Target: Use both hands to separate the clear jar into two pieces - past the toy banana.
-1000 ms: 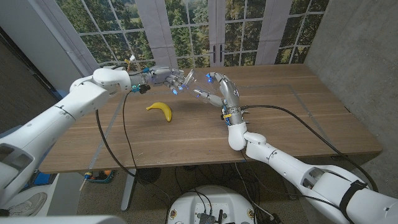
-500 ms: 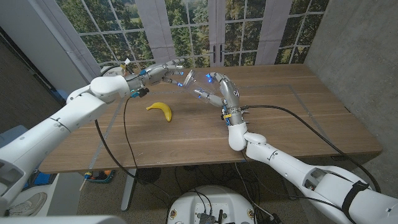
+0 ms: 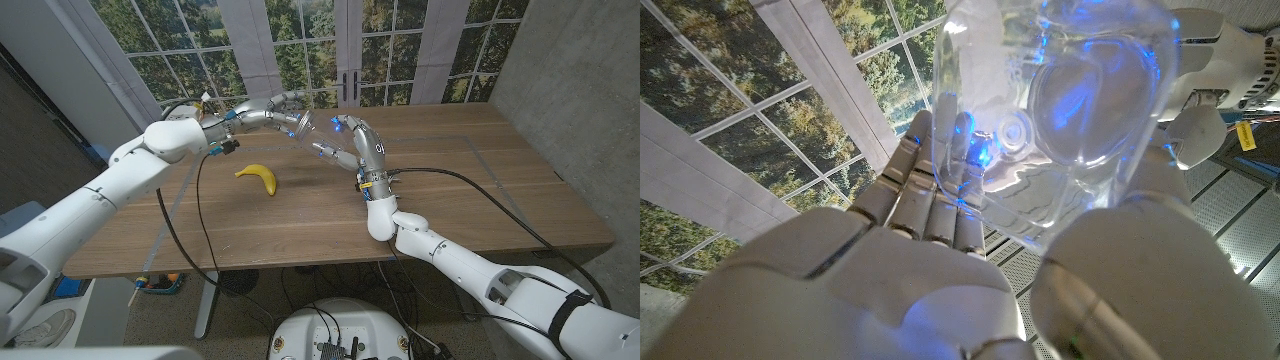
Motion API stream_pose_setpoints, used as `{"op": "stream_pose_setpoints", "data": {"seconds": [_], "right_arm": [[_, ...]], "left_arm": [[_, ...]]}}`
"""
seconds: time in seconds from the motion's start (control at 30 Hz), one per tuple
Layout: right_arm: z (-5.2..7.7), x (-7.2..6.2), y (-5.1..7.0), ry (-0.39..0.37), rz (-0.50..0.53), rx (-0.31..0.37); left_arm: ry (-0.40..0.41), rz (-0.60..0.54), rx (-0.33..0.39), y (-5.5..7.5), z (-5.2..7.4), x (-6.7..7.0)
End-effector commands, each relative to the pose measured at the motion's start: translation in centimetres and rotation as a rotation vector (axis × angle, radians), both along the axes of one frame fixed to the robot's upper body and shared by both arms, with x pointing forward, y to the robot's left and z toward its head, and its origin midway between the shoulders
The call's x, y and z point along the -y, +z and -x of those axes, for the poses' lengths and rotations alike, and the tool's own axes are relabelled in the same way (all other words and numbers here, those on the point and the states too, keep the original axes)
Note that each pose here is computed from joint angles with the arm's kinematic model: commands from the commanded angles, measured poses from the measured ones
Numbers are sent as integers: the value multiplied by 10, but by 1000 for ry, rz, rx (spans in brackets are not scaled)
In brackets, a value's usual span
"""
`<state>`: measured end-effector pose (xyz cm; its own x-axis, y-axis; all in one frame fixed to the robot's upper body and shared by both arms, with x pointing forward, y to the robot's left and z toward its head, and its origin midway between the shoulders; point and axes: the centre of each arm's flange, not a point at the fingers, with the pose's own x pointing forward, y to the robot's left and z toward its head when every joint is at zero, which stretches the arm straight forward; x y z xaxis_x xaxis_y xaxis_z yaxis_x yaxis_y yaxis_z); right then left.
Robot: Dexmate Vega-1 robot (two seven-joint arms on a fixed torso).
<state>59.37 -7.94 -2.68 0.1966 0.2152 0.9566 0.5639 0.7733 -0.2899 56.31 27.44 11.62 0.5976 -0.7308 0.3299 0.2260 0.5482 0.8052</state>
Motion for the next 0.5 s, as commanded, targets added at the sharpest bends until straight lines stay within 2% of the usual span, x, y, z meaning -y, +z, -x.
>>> {"op": "stream_pose_setpoints", "data": {"seconds": [0.03, 0.5], "right_arm": [[0, 0, 0, 8, 1, 10], [4, 1, 2, 32, 1, 21]], "left_arm": [[-85, -64, -39, 5, -10, 11], [-148, -111, -124, 7, -16, 13]]}}
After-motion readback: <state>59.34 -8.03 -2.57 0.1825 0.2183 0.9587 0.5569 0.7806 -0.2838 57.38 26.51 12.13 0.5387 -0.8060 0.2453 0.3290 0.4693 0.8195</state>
